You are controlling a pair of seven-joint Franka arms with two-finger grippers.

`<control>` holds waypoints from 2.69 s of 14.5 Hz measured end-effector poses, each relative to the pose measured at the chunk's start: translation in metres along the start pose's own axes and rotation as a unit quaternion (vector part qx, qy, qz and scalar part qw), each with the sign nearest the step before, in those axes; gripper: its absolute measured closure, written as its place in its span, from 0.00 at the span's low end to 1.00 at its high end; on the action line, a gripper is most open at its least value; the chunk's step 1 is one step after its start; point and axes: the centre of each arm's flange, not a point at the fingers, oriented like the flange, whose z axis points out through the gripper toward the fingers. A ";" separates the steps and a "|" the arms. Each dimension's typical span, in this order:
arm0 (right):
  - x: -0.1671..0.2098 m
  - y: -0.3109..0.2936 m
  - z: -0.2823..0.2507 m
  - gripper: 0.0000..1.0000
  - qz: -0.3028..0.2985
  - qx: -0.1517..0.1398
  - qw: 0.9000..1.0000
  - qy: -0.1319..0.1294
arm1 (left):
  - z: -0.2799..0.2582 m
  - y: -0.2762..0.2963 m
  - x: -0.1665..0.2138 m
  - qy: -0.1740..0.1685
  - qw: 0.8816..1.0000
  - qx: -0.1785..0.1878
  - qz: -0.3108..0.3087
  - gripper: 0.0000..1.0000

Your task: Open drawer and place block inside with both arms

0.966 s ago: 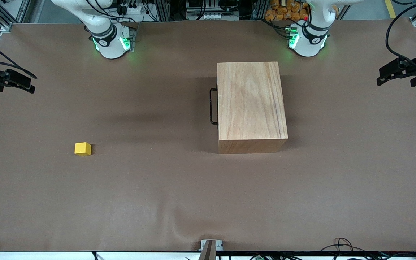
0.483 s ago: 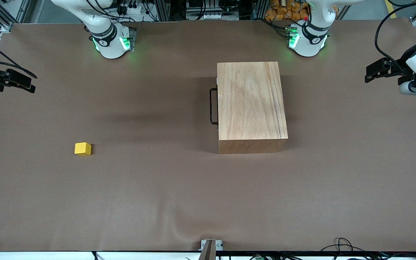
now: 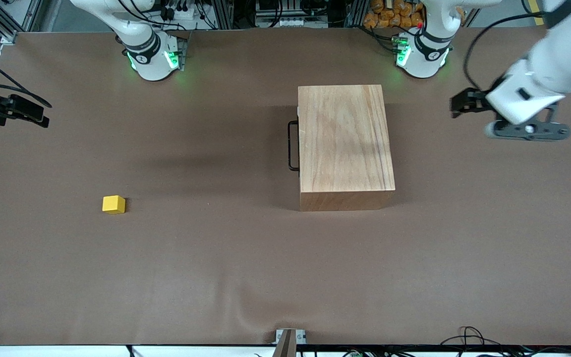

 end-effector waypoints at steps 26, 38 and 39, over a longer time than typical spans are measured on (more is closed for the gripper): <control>0.012 -0.023 0.005 0.00 -0.017 0.000 0.999 0.036 | 0.196 0.413 -0.047 0.076 0.988 0.012 -0.135 0.00; 0.026 -0.006 0.042 0.00 0.000 0.001 1.000 0.029 | 0.260 0.442 -0.043 0.149 0.985 0.081 -0.002 0.00; 0.028 -0.005 0.046 0.00 0.000 0.001 1.000 0.029 | 0.265 0.442 -0.042 0.149 0.985 0.085 0.000 0.00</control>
